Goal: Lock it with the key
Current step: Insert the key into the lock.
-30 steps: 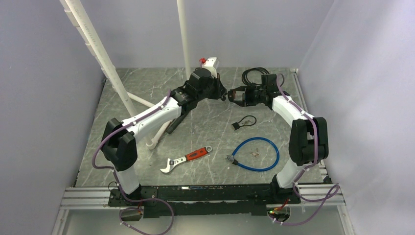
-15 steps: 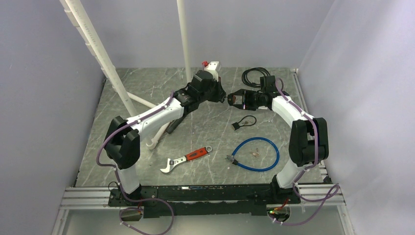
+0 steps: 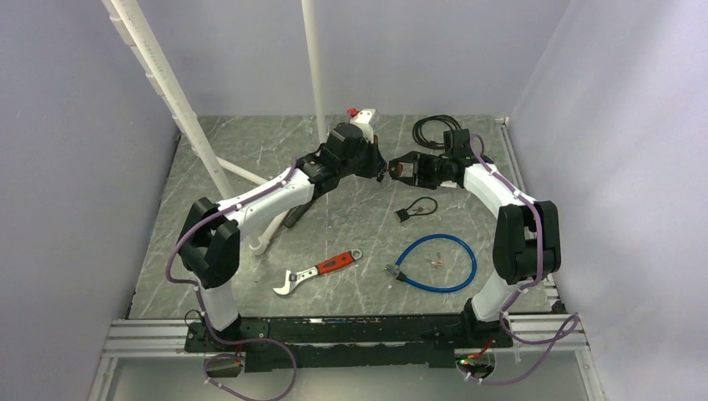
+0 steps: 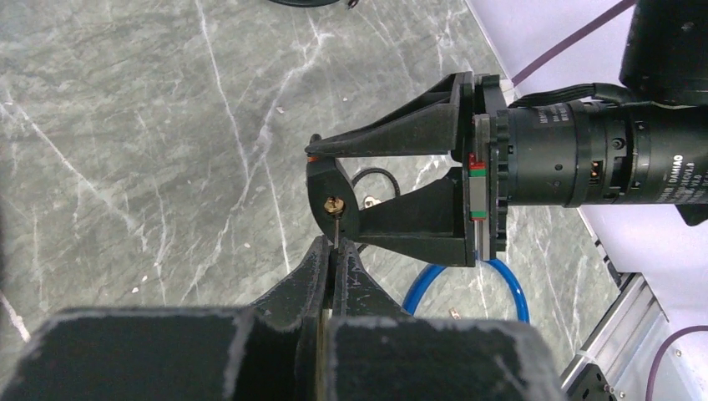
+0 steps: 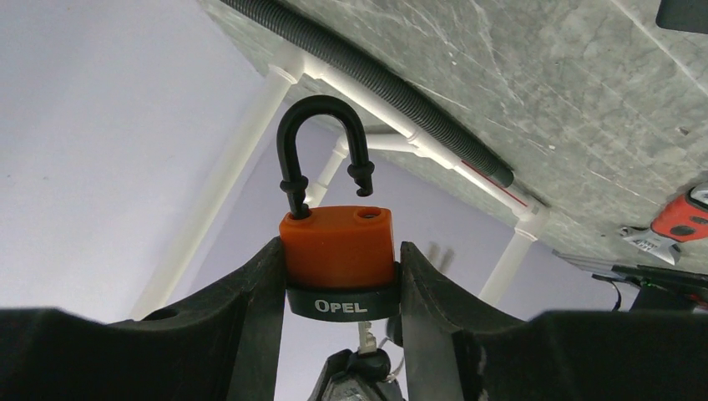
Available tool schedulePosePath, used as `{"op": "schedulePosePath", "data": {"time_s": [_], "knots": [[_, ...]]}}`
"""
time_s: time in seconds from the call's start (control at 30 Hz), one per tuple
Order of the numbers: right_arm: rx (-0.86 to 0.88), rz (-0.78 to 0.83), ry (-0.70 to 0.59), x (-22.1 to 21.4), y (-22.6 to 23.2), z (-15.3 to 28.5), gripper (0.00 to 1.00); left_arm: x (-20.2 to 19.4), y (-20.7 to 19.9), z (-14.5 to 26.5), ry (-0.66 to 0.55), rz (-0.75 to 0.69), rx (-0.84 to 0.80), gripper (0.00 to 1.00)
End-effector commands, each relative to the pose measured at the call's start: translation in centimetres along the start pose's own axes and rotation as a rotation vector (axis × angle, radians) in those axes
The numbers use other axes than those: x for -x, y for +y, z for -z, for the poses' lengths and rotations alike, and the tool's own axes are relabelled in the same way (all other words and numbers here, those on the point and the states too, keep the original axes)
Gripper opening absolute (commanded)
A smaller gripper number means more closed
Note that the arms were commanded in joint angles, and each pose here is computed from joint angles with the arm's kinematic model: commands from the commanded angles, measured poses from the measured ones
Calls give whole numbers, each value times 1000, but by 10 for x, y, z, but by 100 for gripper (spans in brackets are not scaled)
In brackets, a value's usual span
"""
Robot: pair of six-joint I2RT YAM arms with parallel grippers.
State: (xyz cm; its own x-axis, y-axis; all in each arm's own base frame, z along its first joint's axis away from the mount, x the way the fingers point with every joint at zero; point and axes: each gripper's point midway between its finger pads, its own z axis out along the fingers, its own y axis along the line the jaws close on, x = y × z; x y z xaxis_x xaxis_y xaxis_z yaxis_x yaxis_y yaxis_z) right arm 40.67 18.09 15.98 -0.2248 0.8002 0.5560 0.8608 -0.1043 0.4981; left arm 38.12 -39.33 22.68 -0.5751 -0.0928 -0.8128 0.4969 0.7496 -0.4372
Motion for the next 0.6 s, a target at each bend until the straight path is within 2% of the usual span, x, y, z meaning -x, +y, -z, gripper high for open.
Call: {"op": "schedulePosePath", "data": {"time_s": [0.0,0.57], "knots": [[131,69,45,-28,34,25,0,10,-11,-3,-39,-30,-63,0],[87,76,73,-38,11,21,0,15,10,-7,-51,-21,16,0]]}}
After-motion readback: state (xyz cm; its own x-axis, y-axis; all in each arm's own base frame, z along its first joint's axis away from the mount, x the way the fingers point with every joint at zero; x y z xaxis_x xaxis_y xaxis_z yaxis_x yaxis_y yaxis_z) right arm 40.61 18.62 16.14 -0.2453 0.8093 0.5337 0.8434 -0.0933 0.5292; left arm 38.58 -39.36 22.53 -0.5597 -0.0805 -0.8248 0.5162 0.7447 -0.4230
